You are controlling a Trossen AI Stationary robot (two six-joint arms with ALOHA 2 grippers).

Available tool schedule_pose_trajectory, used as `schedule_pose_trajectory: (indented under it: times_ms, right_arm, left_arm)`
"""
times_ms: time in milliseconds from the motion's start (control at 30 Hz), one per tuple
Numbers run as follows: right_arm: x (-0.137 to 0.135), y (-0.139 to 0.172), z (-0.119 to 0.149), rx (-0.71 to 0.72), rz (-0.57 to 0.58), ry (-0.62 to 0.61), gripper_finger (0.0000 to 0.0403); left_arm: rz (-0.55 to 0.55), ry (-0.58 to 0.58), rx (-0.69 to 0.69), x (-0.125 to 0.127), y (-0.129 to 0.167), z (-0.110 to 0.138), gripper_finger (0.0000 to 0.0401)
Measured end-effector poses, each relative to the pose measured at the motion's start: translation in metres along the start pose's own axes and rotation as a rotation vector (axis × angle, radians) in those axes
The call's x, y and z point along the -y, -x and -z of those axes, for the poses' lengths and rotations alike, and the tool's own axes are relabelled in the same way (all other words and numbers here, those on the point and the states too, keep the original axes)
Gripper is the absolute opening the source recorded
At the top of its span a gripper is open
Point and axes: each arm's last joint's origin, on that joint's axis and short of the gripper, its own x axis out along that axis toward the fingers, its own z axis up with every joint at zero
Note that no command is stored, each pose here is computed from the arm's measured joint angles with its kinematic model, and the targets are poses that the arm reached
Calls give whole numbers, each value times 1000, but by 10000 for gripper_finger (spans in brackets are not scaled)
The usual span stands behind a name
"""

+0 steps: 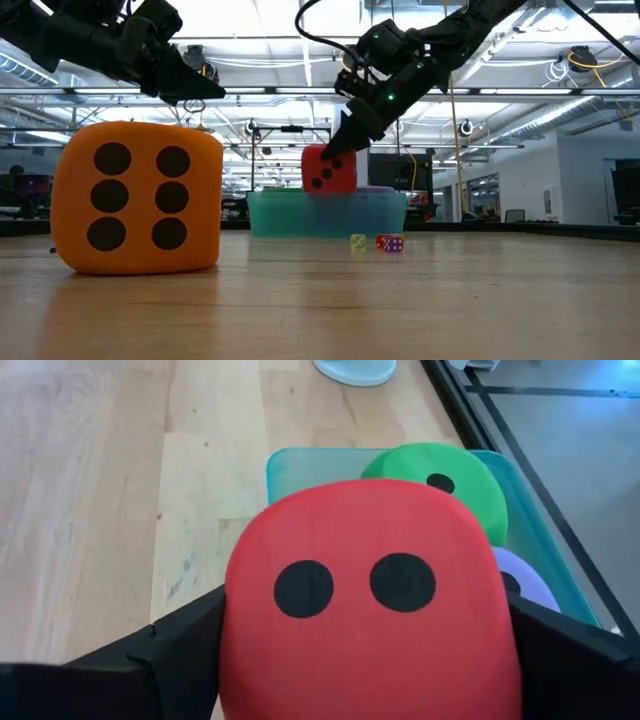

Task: Pick & Place Dice
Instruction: Put the large red dice into the blue bin

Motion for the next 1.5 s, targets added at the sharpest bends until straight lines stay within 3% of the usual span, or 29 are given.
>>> schedule_pose_trajectory:
  times_ms: [233,567,733,867,1233,1500]
  right_arm:
    - [1,28,-18,138,-3,-67,360]
    - [7,104,-35,328,-114,-244,360]
    - [20,121,-31,342,-235,-374,360]
    - [32,117,-21,279,-275,-448,360]
    - [28,85,-5,88,-293,-411,360]
    - [13,78,-6,42,-121,-249,358]
  left_arm:
    - [0,2,0,0,0,0,21]
    - [0,3,-1,0,0,0,21]
    - [0,3,-1,0,0,0,21]
    - [0,3,-1,0,0,0,21]
    - [1,3,0,0,0,0,21]
    - [2,3,-1,0,0,0,21]
